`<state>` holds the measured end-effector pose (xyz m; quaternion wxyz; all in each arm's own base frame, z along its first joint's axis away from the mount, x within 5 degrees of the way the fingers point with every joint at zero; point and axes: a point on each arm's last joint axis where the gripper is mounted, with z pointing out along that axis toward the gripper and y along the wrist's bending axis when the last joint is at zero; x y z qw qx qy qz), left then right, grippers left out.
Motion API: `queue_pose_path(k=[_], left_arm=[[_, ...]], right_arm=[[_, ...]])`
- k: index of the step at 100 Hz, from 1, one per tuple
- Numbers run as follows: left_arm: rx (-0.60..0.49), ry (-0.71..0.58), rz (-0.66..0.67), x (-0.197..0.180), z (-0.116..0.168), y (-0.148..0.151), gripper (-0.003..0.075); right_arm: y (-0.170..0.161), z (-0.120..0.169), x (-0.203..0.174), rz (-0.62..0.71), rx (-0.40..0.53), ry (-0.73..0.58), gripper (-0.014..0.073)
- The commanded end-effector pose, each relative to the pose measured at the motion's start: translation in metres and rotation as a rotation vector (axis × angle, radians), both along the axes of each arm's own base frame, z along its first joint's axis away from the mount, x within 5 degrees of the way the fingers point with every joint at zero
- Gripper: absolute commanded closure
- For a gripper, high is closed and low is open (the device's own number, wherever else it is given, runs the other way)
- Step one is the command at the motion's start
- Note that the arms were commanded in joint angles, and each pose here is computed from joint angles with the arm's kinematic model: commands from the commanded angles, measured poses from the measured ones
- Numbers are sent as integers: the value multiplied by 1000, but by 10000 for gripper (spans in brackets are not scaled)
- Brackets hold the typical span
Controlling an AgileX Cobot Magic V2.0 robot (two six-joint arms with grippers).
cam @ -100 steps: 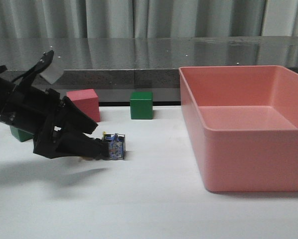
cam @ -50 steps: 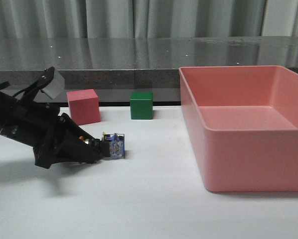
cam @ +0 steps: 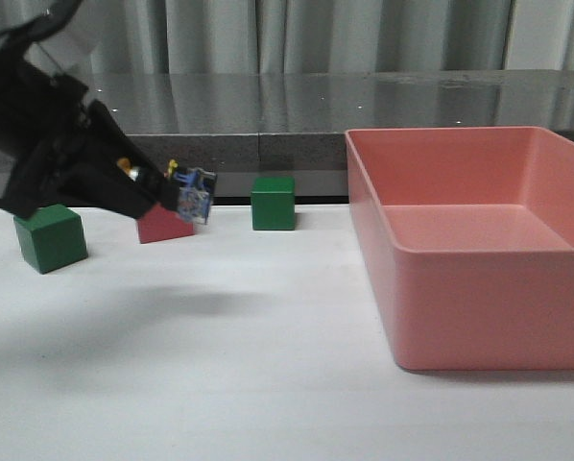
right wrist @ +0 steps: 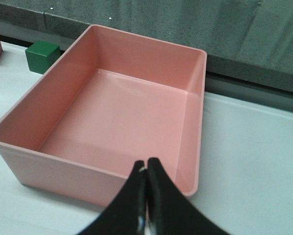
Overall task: Place and stand button with both arms
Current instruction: 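Lift the button and rotate it so the blue base points down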
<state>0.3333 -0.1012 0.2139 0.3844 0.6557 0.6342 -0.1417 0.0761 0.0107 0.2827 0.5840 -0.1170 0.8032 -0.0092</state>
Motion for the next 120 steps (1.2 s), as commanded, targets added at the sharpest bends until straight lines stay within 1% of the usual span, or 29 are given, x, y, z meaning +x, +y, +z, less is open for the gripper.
queue_pose_path(k=[1, 6, 14, 22, 27, 41, 53, 65, 72, 109, 120], left_arm=[[91, -103, 67, -6, 51, 0, 739], [187, -117, 69, -9, 60, 1, 739], [284, -130, 87, -9, 71, -3, 739], [394, -153, 74, -10, 74, -10, 739], [489, -192, 42, -11, 73, -16, 739], [675, -320, -36, -12, 67, -37, 739], [796, -426, -92, -7, 58, -53, 739], [903, -476, -170, -1, 43, -61, 739], [933, -487, -200, 3, 34, -64, 739], [939, -466, -246, 7, 12, -74, 739], [943, -459, -251, 8, 10, -75, 739]], right_arm=[[-2, 15, 2, -22, 2, -98, 656], [-2, 15, 2, -22, 2, -98, 656], [-2, 15, 2, -22, 2, -98, 656], [-2, 15, 2, -22, 2, -98, 656], [-2, 15, 2, -22, 2, -98, 656], [-2, 15, 2, -22, 2, -98, 656], [-2, 15, 2, -22, 2, -98, 656], [-2, 15, 2, -22, 2, -98, 656], [-2, 15, 2, -22, 2, -98, 656], [-2, 15, 2, -22, 2, -98, 656], [-2, 15, 2, -22, 2, -98, 656]])
